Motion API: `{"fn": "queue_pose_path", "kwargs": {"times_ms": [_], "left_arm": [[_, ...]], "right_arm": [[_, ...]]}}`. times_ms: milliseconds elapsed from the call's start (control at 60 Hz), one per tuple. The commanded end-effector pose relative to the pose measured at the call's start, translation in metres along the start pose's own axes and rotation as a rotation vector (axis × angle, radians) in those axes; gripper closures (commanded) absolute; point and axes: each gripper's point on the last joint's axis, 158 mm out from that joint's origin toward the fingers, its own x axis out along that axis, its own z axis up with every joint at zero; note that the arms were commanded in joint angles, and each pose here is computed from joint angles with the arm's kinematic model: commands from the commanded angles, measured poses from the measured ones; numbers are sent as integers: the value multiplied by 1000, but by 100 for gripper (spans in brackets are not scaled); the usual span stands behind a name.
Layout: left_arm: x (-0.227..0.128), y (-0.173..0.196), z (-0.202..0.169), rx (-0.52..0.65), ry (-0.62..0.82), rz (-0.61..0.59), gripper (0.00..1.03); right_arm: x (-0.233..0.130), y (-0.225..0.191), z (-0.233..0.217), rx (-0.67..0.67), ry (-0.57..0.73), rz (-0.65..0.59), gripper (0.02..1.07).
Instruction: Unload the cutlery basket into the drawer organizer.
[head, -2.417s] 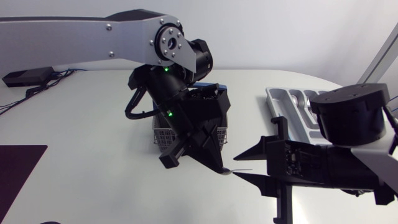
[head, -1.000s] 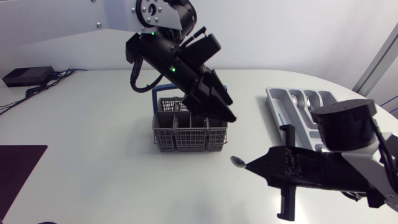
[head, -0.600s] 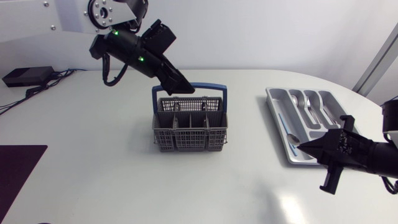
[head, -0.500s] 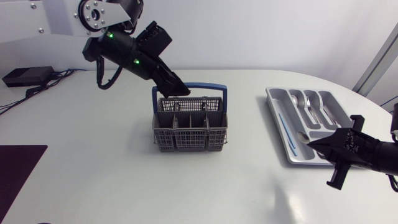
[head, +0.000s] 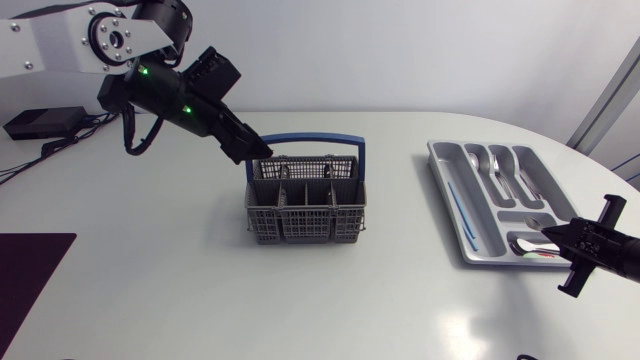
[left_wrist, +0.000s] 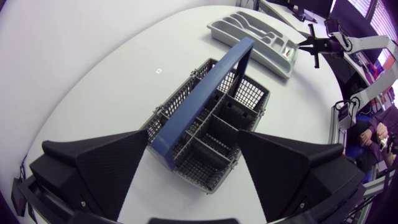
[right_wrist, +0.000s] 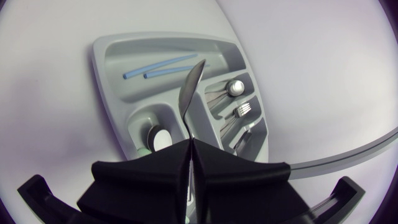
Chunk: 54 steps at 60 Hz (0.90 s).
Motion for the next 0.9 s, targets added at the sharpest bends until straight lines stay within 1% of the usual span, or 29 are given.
{"fn": "queue_pose_path", "kwargs": {"times_ms": [0,117,283,450,633,700,800,833,883], "left_arm": [[0,-1,-6,-33,6,7,4],[3,-5,-7,-28,18,11,4],[1,-5,-7,-30,19,23,4],[0,-7,-7,-30,17,26,4],[-2,-9,-7,-25,18,31,4],[-2,-8,-9,-28,20,34,4],[-5,-6,-12,-33,20,42,4],[-7,-5,-13,-37,19,47,4],[-9,-3,-14,-42,19,51,4]], "right_arm": [[5,4,-17,-42,24,-1,101],[9,6,-34,-64,49,9,101],[14,3,-51,-122,88,-24,101],[20,-3,-64,-148,130,-45,100],[26,8,-72,-181,176,-33,98],[28,11,-74,-189,188,-34,88],[28,16,-71,-180,189,-26,60],[29,18,-71,-180,191,-22,55],[28,18,-69,-178,189,-23,52]]}}
